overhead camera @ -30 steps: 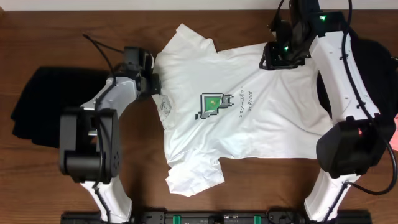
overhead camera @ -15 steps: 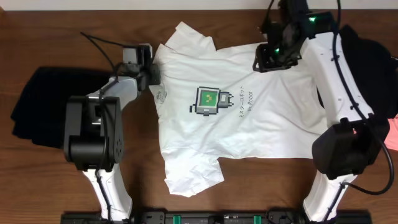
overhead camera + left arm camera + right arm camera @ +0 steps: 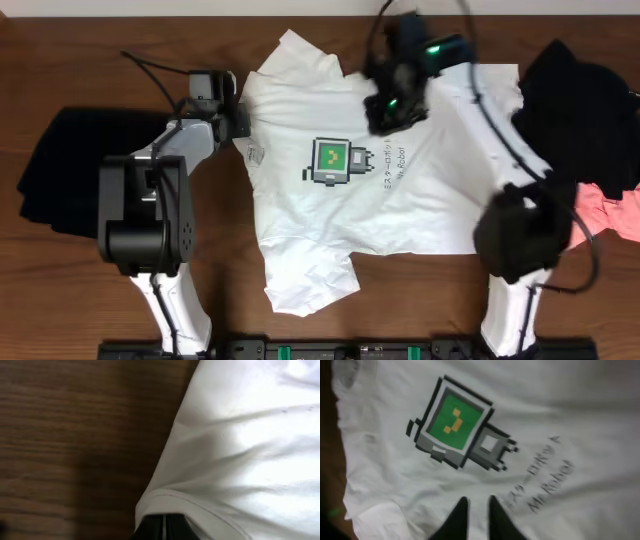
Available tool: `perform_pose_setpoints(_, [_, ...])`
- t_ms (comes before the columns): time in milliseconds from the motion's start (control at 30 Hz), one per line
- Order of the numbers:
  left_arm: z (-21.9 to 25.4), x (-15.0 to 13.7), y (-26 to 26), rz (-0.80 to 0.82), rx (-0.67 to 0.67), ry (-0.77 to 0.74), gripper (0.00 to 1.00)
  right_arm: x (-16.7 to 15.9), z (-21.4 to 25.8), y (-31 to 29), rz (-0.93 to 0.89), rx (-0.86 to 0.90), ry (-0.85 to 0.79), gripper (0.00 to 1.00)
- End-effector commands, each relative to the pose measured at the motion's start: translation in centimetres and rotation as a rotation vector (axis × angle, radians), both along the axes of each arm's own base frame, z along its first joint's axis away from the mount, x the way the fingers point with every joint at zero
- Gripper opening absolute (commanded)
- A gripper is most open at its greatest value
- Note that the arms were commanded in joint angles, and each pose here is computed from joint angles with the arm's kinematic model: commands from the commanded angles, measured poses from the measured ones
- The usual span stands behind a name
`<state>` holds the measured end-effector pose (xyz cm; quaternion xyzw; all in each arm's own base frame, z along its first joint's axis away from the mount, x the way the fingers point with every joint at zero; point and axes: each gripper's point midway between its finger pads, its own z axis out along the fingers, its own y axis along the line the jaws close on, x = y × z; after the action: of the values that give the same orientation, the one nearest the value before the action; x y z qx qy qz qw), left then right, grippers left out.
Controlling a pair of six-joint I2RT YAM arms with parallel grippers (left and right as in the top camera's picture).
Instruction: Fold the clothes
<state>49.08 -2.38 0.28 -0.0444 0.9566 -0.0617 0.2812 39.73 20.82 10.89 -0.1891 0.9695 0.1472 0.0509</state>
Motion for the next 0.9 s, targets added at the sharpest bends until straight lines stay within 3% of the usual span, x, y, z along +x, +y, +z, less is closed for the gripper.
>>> perform_pose_setpoints(0, [0.9, 0.2, 0.9, 0.012, 0.027, -0.009, 0.06, -2.8, -6.0, 1.7, 0.043, -0.015, 0.159, 0.07])
perform_pose_setpoints(333, [1.0, 0.4, 1.0, 0.011, 0.032, -0.017, 0.06, -5.2, -12.1, 2.2, 0.102, -0.137, 0.256, 0.01])
perform_pose_setpoints(700, [2.4, 2.3, 3.5, 0.082, 0.094, -0.11, 0.06, -9.7, -16.6, -4.0, 0.129, -0.41, 0.378, 0.02])
perform_pose_setpoints(867, [3.9, 3.1, 5.4, 0.118, 0.096, -0.137, 0.06, -10.9, -17.5, -4.9, 0.133, -0.438, 0.404, 0.02])
